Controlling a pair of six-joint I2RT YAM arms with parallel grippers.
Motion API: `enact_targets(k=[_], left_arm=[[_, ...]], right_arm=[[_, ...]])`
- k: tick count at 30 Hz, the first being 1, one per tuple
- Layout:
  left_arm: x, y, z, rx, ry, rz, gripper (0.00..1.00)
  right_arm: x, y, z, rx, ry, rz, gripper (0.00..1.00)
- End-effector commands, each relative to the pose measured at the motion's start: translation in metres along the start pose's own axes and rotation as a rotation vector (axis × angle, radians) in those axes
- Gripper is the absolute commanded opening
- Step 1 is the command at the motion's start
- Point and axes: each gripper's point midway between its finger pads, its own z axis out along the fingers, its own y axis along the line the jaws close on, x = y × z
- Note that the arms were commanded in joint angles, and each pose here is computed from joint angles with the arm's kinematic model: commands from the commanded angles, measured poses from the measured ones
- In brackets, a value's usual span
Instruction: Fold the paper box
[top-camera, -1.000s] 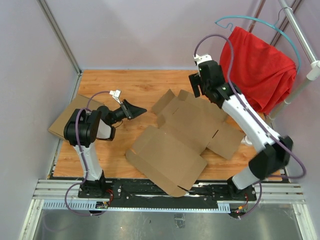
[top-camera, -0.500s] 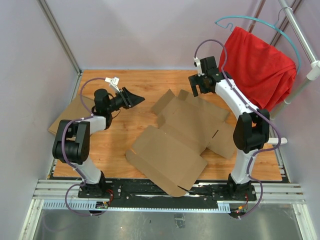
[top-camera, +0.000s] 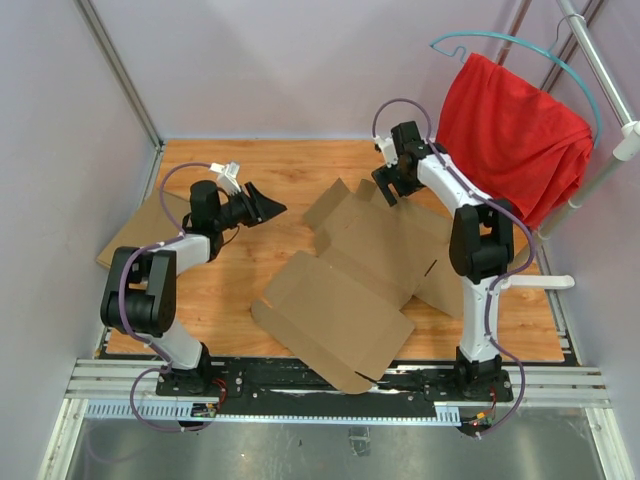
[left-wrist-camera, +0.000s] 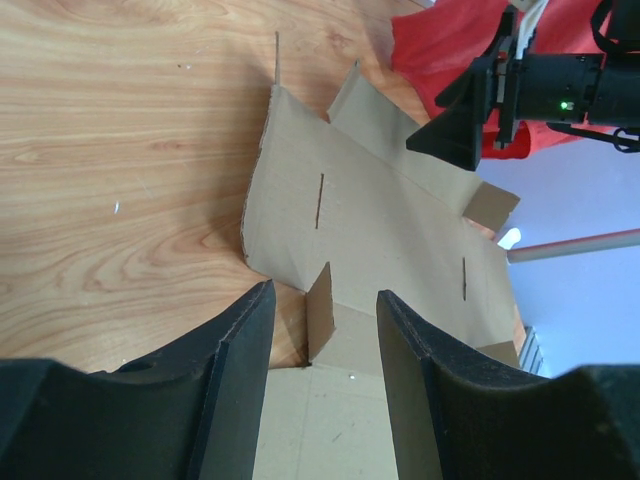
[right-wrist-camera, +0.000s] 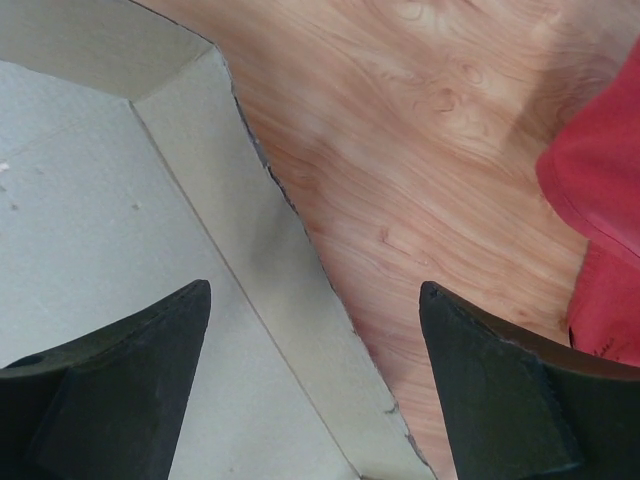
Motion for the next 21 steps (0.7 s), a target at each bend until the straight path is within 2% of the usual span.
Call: enact_targets(k=[1,6,12,14,16,20,21], left_arm=[[0.004,0.008,-0.002,-0.017,0.003,0.016,0.51],[0.006,0.011,0.002,-0.007,0.012,0.007,0.51],[0.006,0.013,0.004,-0.008,0.015,0.005,0.51],[0.006,0.013,0.004,-0.005,0.015,0.006,0.51],[0.007,0.013,0.004,-0.006,0.016,0.005,0.51],[0.009,0.015,0.003,-0.009,0.018,0.005,0.51],[0.009,0.015,0.003,-0.009,0.018,0.005,0.51]], right_arm=[[0.01,-0.009,0.007,-0.027,0.05,-0.023,0.85],[0.012,-0.007,0.016,-0.07,0.049,-0.026,0.8],[0.016,0.004,0.016,-0.15,0.07,-0.032,0.59],[0.021,0.004,0.013,-0.146,0.091,-0.028,0.56],[0.029,0.0,0.012,-0.118,0.115,-0.023,0.6],[0.038,-0.018,0.013,-0.023,0.125,0.028,0.8],[0.039,-0.018,0.013,-0.026,0.123,0.04,0.82]])
